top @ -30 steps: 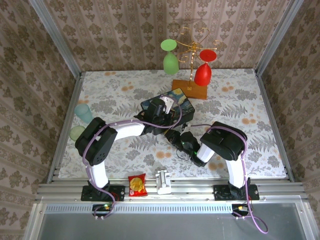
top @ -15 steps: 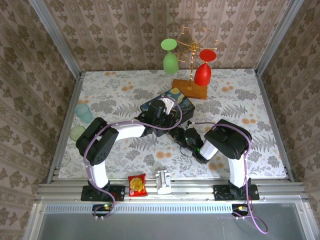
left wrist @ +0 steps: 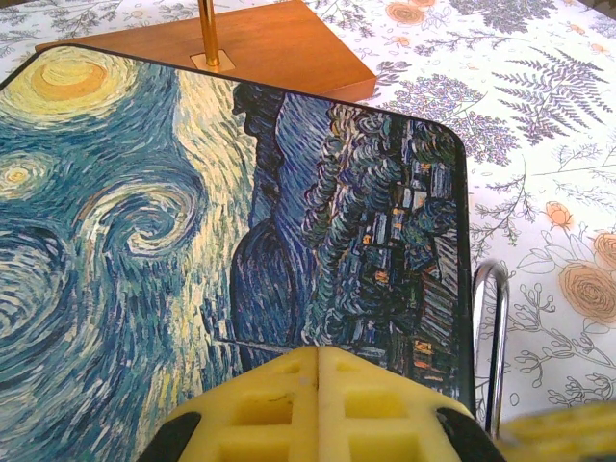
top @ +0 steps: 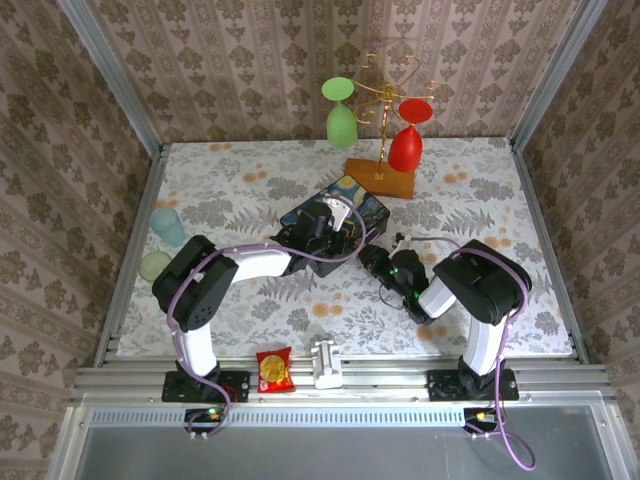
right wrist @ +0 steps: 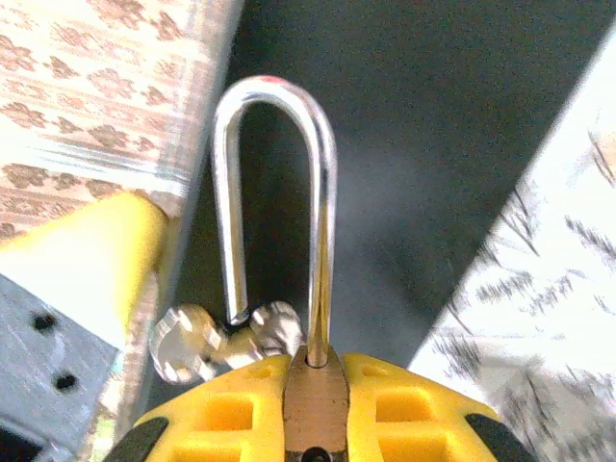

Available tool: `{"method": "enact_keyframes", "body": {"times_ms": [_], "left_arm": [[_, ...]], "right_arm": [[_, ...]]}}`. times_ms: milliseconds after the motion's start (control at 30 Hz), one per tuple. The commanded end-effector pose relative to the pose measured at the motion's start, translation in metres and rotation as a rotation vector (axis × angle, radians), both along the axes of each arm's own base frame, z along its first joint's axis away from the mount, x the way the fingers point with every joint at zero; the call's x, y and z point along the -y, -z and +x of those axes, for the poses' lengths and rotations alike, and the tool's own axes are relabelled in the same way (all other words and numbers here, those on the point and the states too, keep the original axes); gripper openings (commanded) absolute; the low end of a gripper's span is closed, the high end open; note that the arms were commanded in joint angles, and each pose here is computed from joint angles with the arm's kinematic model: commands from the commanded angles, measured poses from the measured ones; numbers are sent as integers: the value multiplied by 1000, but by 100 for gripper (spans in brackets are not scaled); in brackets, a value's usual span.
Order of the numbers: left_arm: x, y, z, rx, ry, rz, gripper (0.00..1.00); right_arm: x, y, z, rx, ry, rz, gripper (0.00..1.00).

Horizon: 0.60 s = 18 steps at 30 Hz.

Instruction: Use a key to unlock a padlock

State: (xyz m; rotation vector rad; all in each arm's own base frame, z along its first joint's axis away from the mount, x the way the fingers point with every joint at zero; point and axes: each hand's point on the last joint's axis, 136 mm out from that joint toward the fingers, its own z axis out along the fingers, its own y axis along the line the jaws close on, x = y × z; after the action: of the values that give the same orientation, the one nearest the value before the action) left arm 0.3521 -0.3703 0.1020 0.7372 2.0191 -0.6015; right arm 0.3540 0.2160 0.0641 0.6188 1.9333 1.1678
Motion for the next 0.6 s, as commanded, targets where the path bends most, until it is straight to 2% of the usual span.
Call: {"method": "enact_keyframes", "body": {"times_ms": [0, 233, 333, 433, 500, 567], "left_arm": [[-62, 138, -81, -393, 56, 375, 0], [-66, 132, -80, -381, 38, 370, 0], [-67, 123, -75, -366, 23, 375, 0], [-67, 110, -65, -351, 12, 361, 0], [-68, 101, -58, -337, 5, 356, 0], [-72, 95, -51, -321, -14, 363, 0]], "right_arm": [[-11, -28, 10, 92, -30, 30, 0], [28, -10, 12, 14, 6, -55, 0], [28, 6, -4, -145, -138, -232, 0], [23, 10, -32, -269, -357, -421, 0], [27, 14, -51, -377, -457, -475, 0], [31, 19, -69, -475, -539, -472, 0]]}}
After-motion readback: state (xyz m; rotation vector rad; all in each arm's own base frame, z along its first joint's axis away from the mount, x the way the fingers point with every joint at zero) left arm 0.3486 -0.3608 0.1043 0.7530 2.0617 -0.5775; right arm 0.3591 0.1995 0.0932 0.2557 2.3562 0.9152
